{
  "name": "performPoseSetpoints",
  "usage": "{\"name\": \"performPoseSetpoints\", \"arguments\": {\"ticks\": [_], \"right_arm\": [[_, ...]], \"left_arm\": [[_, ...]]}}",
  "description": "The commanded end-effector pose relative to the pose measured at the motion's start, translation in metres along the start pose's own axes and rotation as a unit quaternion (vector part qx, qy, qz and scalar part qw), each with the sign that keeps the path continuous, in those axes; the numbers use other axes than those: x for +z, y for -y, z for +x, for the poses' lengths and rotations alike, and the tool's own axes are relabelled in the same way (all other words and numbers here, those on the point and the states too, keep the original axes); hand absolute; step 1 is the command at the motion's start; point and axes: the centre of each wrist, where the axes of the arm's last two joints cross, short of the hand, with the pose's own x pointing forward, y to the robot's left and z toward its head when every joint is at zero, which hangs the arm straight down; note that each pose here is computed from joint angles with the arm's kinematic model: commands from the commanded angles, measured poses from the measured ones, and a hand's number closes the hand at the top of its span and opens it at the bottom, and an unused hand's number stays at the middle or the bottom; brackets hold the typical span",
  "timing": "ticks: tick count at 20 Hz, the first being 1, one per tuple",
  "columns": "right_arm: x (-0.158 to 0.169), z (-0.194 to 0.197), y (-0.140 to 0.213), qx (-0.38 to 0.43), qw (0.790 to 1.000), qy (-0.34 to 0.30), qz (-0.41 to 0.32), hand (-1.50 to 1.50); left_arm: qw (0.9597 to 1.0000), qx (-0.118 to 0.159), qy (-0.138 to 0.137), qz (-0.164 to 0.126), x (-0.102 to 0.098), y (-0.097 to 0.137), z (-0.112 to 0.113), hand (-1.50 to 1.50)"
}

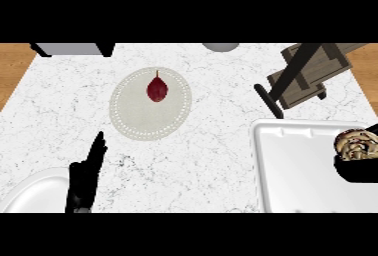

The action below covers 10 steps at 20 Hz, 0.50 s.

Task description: Pick the cupcake from the tray and place it in the tiered basket

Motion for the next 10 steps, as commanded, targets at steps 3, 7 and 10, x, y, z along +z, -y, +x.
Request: {"name": "performPoseSetpoints", "arguments": {"ticks": [3,7,10], "right_arm": [[0.046,0.025,0.069,-0.13,0.984,-0.055,-0.105,1.5],[0.075,0.041,0.101,-0.119,0.973,-0.009,-0.196,1.5],[0.076,0.053,0.123,-0.085,0.969,0.014,-0.229,1.5]], "left_arm": [[1.0,0.002,0.0,-0.004,0.004,0.006,0.0,0.0],[0.9999,-0.009,0.007,0.01,-0.007,-0.008,0.001,0.0],[1.0,-0.004,-0.005,-0.004,0.008,-0.003,-0.014,0.0]]}}
